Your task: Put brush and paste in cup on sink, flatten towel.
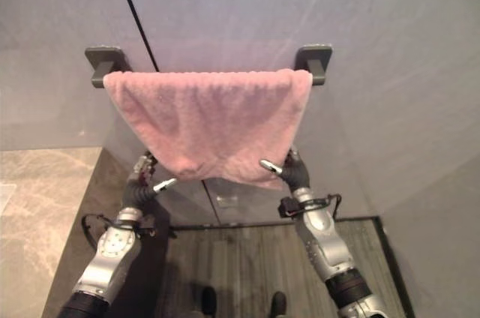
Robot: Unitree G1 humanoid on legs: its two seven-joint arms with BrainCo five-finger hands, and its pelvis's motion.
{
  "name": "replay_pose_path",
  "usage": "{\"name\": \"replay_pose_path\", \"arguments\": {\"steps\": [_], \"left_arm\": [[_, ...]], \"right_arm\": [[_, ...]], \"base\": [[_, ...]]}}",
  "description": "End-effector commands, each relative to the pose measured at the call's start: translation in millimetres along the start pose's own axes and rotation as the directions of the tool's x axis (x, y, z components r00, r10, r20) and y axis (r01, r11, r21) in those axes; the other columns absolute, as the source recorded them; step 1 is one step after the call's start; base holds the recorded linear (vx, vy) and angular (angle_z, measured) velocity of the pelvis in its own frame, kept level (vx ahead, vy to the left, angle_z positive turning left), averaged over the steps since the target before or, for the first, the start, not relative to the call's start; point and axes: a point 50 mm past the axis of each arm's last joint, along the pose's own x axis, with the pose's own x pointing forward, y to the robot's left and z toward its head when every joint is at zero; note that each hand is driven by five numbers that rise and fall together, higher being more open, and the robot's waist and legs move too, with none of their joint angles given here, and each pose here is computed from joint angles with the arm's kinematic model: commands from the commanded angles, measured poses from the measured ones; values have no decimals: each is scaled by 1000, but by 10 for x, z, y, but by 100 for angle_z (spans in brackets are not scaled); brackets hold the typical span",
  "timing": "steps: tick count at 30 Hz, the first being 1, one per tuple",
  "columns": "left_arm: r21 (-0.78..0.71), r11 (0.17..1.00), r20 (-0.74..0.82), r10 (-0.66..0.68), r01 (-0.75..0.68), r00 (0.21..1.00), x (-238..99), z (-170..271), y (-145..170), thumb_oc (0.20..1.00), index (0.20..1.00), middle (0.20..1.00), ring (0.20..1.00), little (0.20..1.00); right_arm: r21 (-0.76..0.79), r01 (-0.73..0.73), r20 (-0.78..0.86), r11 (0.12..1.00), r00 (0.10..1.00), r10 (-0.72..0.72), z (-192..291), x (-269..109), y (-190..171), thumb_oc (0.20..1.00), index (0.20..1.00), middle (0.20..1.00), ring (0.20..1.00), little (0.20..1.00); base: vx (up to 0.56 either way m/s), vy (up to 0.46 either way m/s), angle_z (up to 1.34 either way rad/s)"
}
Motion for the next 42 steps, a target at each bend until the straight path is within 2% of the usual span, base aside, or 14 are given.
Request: {"name": "replay_pose_path", "arguments": {"steps": [1,4,6,7,9,10,12,15,21,28,31,34,37,42], "left_arm": [[121,986,-5,113,-111,994,32,-73,222,1000,1000,1000,1000,1000],[199,973,-122,139,-113,983,-87,-345,340,1000,1000,1000,1000,1000],[222,973,-350,143,-66,926,-339,-812,408,1000,1000,1000,1000,1000],[183,983,-516,125,-34,848,-580,-1123,383,1000,1000,1000,1000,1000],[189,981,-620,95,32,779,-771,-1335,329,1000,1000,1000,1000,1000],[200,973,-706,59,119,706,-957,-1501,282,1000,1000,1000,1000,1000],[199,967,-820,77,158,566,-1255,-1714,296,1000,1000,1000,1000,1000],[215,957,-910,125,193,395,-1594,-1869,360,1000,1000,1000,1000,1000],[197,964,-933,128,178,336,-1726,-1895,438,1000,1000,1000,1000,1000],[157,972,-943,95,173,318,-1751,-1906,405,1000,1000,1000,1000,1000],[157,969,-942,90,190,323,-1737,-1904,400,1000,1000,1000,1000,1000],[155,972,-935,87,177,343,-1698,-1894,393,1000,1000,1000,1000,1000],[173,973,-930,110,152,352,-1711,-1886,441,1000,1000,1000,1000,1000],[179,972,-915,107,154,390,-1634,-1866,422,1000,1000,1000,1000,1000]], "right_arm": [[-20,77,73,997,994,-76,86,-55,-124,1000,1000,1000,1000,1000],[-42,214,-13,976,977,-214,-128,-232,-407,1000,1000,1000,1000,1000],[-45,352,-213,935,911,-353,-587,-566,-666,1000,1000,1000,1000,1000],[-47,399,-355,916,850,-389,-883,-798,-736,1000,1000,1000,1000,1000],[-9,473,-533,881,743,-405,-1254,-1084,-743,1000,1000,1000,1000,1000],[78,558,-667,826,645,-372,-1519,-1342,-708,1000,1000,1000,1000,1000],[16,616,-786,787,494,-371,-1751,-1708,-742,1000,1000,1000,1000,1000],[-163,675,-859,720,262,-440,-1859,-2089,-920,1000,1000,1000,1000,1000],[-353,563,-879,747,74,-471,-1824,-2510,-1087,1000,1000,1000,1000,1000],[-379,478,-901,792,5,-434,-1829,-2711,-1069,1000,1000,1000,1000,1000],[-365,488,-904,793,19,-427,-1836,-2680,-1060,1000,1000,1000,1000,1000],[-348,492,-895,798,77,-439,-1830,-2525,-1076,1000,1000,1000,1000,1000],[-328,433,-873,840,201,-445,-1811,-2208,-1066,1000,1000,1000,1000,1000],[-332,418,-867,846,219,-448,-1806,-2152,-1062,1000,1000,1000,1000,1000]], "base": [[0,0,0],[-33,-12,1],[-92,9,2],[-80,22,2],[-47,15,-2],[-22,13,-5],[-5,5,-2],[28,13,-9],[14,9,-7],[-2,1,0],[0,0,0],[0,0,0],[0,0,0],[-2,-10,5]]}}
